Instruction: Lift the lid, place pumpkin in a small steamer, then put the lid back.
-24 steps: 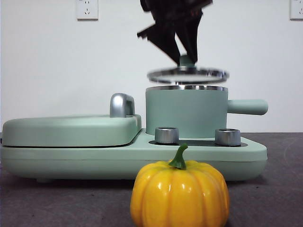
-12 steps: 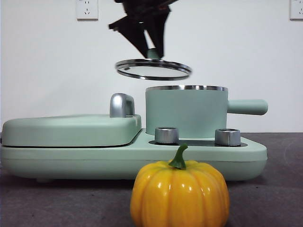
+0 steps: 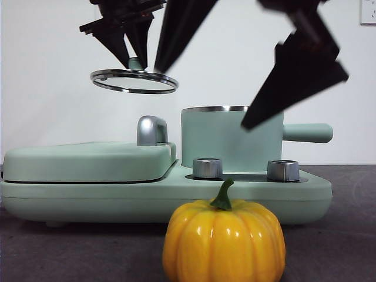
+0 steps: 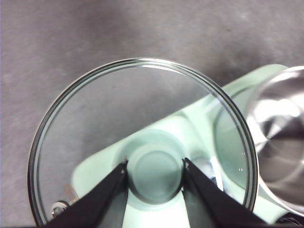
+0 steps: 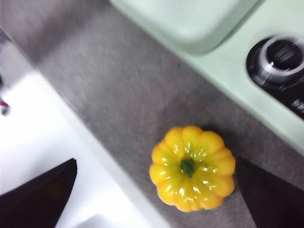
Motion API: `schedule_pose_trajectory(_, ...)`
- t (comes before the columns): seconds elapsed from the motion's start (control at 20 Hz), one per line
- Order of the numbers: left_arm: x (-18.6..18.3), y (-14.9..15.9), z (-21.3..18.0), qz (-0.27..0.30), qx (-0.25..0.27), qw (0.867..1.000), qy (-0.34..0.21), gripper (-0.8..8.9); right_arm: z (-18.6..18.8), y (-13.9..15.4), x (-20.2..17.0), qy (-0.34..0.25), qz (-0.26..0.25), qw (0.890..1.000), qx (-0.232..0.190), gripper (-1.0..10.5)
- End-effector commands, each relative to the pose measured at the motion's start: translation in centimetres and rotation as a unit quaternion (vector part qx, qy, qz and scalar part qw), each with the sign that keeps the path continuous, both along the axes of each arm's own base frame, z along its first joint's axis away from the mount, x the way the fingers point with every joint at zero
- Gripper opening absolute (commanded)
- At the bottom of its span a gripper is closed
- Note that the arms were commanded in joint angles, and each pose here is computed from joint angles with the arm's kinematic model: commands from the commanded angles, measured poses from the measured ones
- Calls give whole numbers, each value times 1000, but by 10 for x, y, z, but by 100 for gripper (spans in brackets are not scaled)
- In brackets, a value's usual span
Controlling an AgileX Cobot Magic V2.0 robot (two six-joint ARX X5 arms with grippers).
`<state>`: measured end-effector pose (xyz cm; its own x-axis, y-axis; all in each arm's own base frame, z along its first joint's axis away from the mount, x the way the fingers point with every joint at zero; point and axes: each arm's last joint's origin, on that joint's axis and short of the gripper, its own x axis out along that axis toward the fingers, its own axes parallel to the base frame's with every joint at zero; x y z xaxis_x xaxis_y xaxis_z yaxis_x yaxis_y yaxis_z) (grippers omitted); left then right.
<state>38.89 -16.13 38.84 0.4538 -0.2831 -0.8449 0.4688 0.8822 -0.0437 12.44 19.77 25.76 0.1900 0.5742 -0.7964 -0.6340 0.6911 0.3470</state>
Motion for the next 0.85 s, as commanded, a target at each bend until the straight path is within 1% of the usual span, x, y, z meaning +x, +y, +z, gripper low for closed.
schedule_pose_trajectory(0.05, 2, 9, 12, 12, -13, 1000, -26, 116, -11, 13, 1, 7, 4, 1000, -28, 654)
schedule_pose_trajectory(0.4, 11, 36, 12, 43, -21, 999, -23, 116, -44, 28, 10, 44, 5, 995, -90, 654)
schedule_pose_trajectory(0.6, 14, 43, 12, 53, -22, 998, -24, 116, -62, 35, 14, 59, 13, 991, -121, 671)
schedule_pose_trajectory(0.85, 14, 45, 12, 56, -23, 998, -23, 116, -79, 41, 17, 70, 21, 987, -143, 668)
